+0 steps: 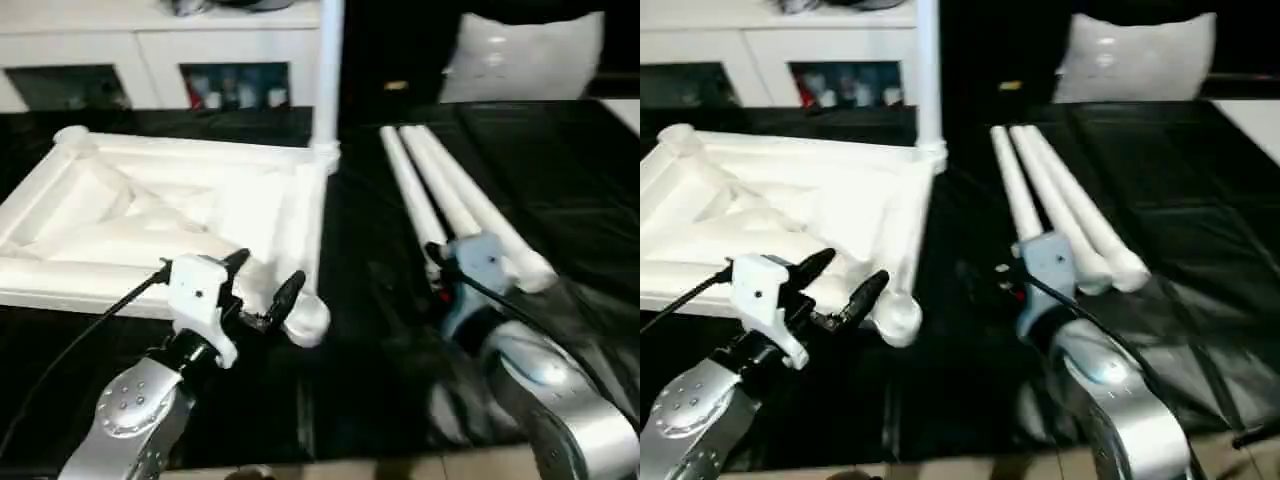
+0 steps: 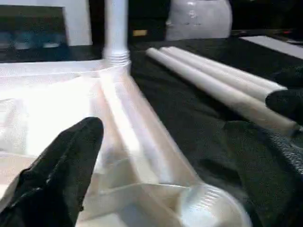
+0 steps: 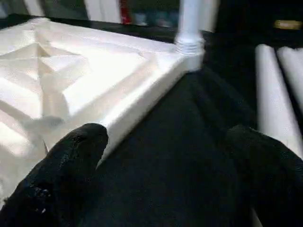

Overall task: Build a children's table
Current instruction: Move to table, then pick table leg

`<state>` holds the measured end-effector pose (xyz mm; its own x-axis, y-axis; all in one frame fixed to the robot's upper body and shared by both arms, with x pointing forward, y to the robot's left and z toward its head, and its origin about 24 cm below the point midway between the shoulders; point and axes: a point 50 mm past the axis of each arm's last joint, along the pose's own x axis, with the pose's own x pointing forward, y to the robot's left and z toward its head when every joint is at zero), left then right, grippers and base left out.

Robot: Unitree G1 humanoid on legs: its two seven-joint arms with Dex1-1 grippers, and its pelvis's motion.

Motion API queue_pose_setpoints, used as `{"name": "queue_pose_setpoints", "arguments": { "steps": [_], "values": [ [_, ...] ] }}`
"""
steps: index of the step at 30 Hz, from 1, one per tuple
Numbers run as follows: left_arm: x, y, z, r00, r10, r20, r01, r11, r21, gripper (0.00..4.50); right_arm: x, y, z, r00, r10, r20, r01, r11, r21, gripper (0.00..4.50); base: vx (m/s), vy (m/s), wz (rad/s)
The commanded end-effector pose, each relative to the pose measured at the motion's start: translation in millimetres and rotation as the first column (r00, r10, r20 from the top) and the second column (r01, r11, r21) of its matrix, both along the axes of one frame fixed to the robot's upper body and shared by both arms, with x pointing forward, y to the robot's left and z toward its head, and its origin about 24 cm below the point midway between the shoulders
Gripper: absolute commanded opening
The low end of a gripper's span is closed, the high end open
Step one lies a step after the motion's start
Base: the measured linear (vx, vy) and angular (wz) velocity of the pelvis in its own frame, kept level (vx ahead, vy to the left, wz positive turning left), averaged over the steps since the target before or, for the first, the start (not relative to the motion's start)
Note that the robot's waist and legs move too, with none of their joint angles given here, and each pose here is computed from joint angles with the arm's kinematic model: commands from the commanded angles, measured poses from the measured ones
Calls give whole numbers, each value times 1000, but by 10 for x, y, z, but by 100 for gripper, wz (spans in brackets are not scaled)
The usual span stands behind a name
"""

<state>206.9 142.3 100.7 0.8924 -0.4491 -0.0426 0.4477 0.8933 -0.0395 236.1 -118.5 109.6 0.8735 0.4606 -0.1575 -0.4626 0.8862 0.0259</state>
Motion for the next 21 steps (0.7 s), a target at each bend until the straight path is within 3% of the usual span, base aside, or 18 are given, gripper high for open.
{"name": "queue_pose_setpoints", "arguments": {
  "steps": [1,7,11,15,17,21],
  "values": [
    [-12,-8,43,1000,4,13,-4,1000,4,447,24,-60,-33,999,-41,-23,40,999,-20,450,156,-49,13],
    [-56,-16,61,1000,-6,4,7,1000,-16,447,54,-55,-21,998,-49,-36,48,998,-29,450,141,-69,3],
    [-65,-16,53,999,-33,-10,33,999,2,447,100,-98,-33,989,-107,-101,102,993,-55,450,43,-2,-3],
    [-66,-13,59,994,-107,-30,108,993,47,447,218,-151,-1,981,-141,-131,130,988,-89,450,40,9,-1],
    [-101,-32,75,972,-223,-77,228,971,69,447,402,-267,19,947,-268,-180,238,956,-172,450,-68,17,1],
    [-119,-30,94,946,-299,-124,311,946,91,447,548,-330,18,915,-320,-246,278,941,-192,450,-85,8,-1]
  ]
}}
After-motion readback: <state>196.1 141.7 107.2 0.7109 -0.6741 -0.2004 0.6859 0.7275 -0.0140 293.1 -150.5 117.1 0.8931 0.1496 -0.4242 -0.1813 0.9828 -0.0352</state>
